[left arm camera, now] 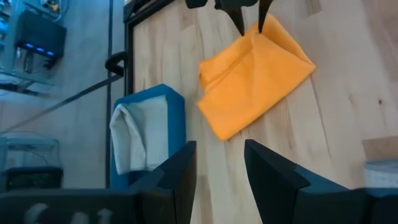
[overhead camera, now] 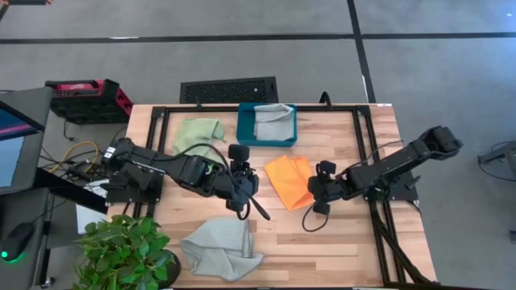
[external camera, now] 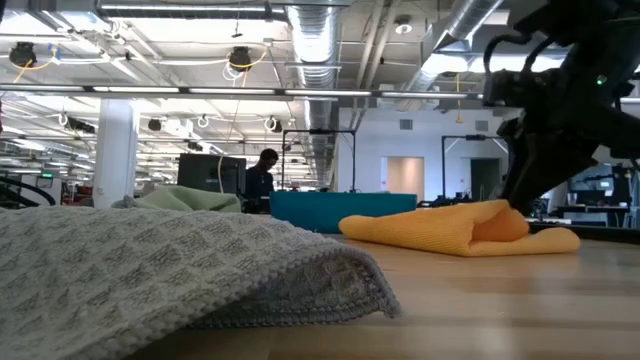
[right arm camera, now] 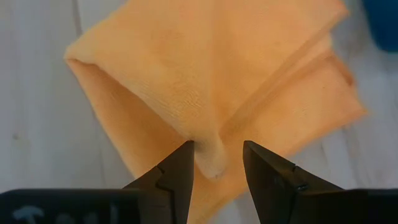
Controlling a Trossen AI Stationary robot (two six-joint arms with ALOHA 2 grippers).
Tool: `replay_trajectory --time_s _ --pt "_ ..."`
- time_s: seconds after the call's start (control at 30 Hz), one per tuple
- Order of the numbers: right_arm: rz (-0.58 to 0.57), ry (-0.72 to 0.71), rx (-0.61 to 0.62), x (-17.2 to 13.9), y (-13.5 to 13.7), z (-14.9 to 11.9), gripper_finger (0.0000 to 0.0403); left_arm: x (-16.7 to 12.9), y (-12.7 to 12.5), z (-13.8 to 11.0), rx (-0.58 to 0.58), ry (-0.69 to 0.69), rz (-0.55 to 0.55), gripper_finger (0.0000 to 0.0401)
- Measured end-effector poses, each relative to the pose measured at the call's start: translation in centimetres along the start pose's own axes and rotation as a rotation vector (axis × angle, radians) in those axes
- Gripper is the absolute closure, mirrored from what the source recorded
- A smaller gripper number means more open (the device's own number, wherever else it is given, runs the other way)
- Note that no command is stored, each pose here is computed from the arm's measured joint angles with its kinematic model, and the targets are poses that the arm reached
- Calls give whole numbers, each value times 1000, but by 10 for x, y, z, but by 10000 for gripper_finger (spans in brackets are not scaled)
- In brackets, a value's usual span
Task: Fold microfiber towels
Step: Fold the orange towel
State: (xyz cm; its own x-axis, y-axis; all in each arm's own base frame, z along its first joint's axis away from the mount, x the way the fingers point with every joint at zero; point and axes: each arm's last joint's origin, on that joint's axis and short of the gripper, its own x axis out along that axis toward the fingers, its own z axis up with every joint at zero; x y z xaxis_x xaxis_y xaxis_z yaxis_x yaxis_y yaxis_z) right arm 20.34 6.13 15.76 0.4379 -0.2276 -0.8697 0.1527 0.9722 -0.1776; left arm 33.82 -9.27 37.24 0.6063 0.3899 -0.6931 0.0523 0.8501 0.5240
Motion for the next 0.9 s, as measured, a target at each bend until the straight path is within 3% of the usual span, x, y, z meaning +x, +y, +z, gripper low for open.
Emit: replay_trajectory --time_s 0.43,0.53,0.67,0.8,0.9 --pt "-11 77 -37 27 4 0 250 0 -1 -2 -11 23 -3 273" --pt "-12 77 -18 27 4 0 288 0 -1 -2 -11 23 -3 273" --pt "-11 72 -14 26 4 0 378 0 -1 -3 -7 29 -4 273" --pt "-15 51 -7 17 1 2 385 0 -1 -3 -6 31 -4 273" --pt "-95 61 6 3 -5 4 394 0 -1 -4 -2 36 -4 273"
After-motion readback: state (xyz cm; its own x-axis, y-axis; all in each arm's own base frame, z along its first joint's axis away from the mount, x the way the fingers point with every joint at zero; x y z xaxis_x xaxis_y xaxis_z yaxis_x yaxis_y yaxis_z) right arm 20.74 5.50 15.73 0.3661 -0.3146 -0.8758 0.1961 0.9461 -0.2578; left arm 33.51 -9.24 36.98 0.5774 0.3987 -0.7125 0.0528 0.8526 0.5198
